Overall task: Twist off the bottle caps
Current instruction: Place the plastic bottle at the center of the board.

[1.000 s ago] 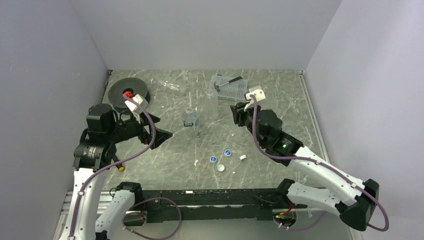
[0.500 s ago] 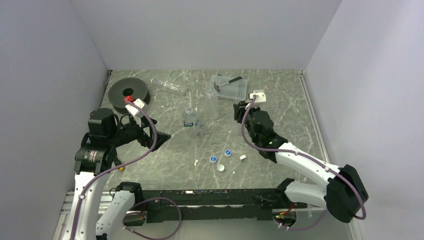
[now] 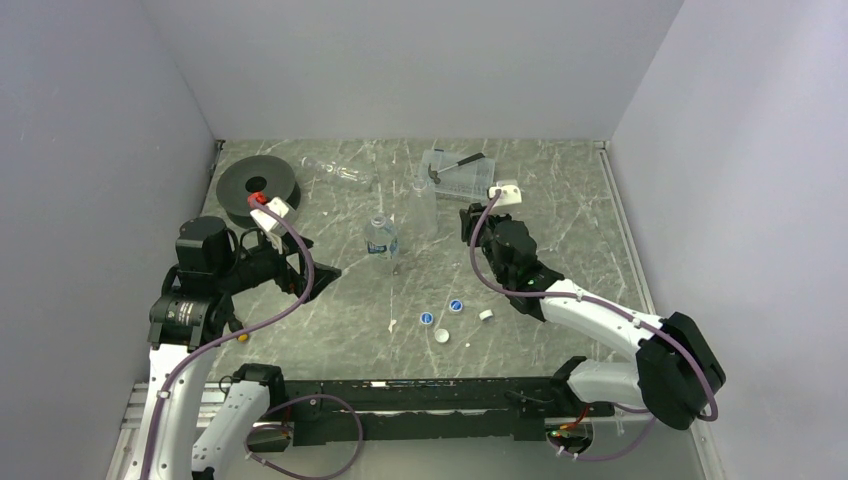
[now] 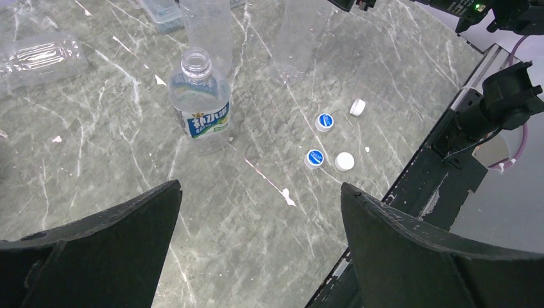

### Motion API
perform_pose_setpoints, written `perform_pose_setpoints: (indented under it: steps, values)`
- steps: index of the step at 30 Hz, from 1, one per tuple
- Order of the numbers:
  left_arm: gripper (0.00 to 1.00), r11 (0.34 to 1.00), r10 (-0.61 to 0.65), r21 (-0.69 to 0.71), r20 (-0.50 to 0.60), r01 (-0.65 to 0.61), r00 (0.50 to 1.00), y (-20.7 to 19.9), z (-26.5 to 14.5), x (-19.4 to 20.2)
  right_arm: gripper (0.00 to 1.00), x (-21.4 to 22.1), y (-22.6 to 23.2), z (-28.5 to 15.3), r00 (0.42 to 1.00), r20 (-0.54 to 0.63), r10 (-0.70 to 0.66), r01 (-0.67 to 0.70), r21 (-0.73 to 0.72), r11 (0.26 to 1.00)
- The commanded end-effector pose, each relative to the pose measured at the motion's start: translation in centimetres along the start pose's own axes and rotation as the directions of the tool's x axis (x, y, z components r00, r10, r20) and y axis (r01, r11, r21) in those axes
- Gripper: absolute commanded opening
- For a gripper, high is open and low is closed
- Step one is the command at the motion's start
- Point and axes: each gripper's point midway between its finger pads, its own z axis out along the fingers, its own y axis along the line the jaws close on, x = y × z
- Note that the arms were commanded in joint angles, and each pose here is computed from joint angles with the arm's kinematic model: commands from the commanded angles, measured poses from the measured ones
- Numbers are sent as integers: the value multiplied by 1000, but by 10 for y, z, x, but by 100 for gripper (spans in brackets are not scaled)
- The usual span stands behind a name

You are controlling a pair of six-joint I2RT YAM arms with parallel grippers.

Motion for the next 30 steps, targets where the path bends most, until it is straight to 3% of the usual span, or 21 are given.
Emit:
perform_pose_setpoints:
  steps: [1, 10, 17, 21, 30]
  values:
    - [99, 1000, 12, -16, 24, -12, 1000, 2, -1, -8, 35, -7, 3, 1, 999, 40, 5, -5, -15, 1000]
    - [99, 999, 21, -30, 34, -20, 999, 4, -2, -11, 41, 7, 4, -1, 1000, 8, -3, 3, -28, 1000]
    - [99, 999, 32, -40, 38, -31, 999, 5, -3, -11, 69, 1, 6, -8, 1000, 11, -23, 23, -26, 999]
    - [100, 999, 34, -43, 43, -32, 998, 5, -3, -13, 77, -9, 4, -12, 1000, 27, -16, 17, -21, 1000]
    - [99, 999, 28, -42, 47, -26, 999, 7, -1, -18, 84, -29, 7, -21, 999, 53, -2, 4, -40, 999]
